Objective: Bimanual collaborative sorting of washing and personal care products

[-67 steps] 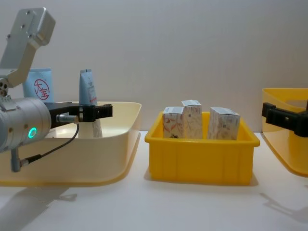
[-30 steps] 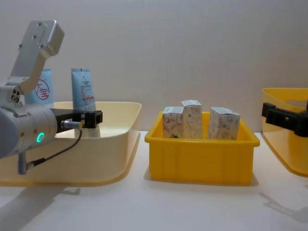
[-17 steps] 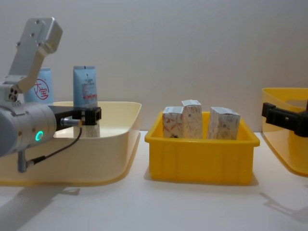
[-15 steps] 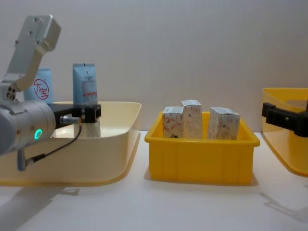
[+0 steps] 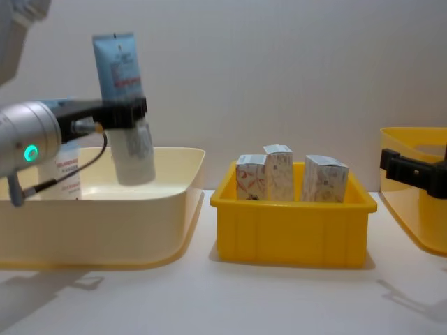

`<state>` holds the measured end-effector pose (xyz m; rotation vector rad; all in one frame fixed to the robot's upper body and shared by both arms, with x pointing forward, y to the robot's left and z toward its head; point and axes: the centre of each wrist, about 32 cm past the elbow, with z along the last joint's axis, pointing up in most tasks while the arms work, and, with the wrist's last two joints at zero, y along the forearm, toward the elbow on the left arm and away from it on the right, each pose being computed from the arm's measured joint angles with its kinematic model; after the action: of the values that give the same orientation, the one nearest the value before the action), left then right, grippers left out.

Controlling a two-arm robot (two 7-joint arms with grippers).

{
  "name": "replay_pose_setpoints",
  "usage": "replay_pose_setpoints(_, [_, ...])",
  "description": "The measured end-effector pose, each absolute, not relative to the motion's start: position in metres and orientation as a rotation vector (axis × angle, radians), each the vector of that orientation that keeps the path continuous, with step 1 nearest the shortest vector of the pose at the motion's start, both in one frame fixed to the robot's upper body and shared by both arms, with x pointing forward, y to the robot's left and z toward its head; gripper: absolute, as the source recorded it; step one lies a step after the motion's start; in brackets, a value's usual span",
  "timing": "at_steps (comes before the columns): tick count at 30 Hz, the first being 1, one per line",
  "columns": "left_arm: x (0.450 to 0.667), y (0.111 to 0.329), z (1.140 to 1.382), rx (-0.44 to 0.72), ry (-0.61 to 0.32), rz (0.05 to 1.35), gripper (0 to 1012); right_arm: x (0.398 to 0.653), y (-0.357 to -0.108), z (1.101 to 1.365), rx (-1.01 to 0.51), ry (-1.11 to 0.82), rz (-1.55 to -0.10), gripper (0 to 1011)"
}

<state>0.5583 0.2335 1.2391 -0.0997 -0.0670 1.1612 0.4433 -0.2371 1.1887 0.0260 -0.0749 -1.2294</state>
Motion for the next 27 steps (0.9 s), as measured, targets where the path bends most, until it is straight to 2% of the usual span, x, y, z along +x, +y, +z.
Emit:
replay_pose_setpoints(14, [0.553,0.247,1.263,-0.204,-0.112,0.978,308,0.443,-0.237,1.189,0.026,-0.075,-1.229,1001])
replay_pose_setpoints(27, [0.550,0.238,1.270,-0.246,-0.100,0.780,308,0.443,-0.237,1.189,0.026,-0.075,-1.229,1001])
